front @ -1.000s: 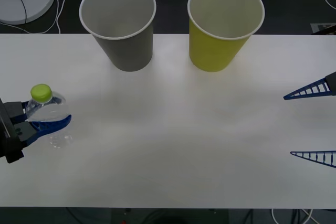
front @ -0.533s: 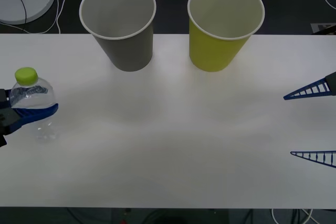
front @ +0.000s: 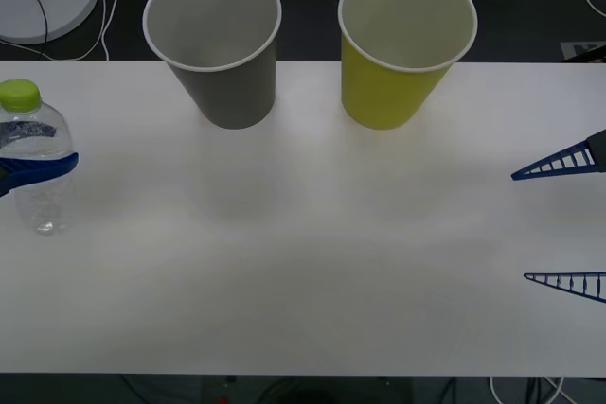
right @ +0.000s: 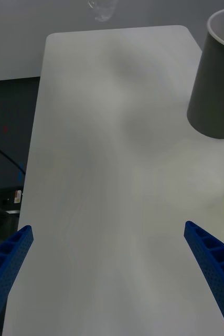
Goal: Put the can into the green bin and the plastic bottle into the gray bin
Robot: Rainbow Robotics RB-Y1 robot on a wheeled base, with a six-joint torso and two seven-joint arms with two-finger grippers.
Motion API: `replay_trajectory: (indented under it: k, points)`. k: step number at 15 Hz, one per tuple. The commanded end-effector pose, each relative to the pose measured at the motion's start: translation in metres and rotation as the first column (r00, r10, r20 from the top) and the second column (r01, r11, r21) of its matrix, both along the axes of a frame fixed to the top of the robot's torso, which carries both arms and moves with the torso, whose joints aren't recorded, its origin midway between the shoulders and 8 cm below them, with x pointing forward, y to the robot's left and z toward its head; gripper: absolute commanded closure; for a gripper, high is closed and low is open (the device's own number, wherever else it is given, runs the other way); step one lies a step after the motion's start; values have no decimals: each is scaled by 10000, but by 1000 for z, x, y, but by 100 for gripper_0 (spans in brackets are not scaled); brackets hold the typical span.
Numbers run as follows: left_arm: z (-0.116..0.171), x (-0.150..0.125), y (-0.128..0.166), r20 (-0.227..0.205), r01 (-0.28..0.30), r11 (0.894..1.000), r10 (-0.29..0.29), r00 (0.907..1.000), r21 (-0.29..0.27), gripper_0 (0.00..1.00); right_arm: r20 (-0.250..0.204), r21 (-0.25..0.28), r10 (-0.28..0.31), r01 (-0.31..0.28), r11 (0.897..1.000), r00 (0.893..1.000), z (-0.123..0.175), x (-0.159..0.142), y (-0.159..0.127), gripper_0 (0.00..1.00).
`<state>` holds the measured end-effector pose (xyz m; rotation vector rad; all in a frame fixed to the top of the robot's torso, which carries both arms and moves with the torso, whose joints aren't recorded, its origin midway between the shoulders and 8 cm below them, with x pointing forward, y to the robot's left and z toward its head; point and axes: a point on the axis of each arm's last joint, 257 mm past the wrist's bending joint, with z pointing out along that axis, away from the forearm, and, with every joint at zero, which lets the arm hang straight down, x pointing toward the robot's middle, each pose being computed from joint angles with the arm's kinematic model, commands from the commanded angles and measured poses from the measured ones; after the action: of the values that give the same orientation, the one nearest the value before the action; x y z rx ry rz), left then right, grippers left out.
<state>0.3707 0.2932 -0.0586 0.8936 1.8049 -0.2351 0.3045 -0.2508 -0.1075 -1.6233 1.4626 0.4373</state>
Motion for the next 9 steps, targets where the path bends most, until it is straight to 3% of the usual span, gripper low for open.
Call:
replay_trajectory:
  k: [1,4,9]
  points:
    - [11,9,8,124,-391,9991,389,9992,143,100,0,0,0,0,10000,10000,0,0,0,0]
    - [19,16,14,89,-563,9979,560,9984,329,100,0,0,0,0,10000,10000,0,0,0,0]
    - [33,34,25,-336,-401,9973,422,9985,610,100,0,0,0,0,10000,10000,0,0,0,0]
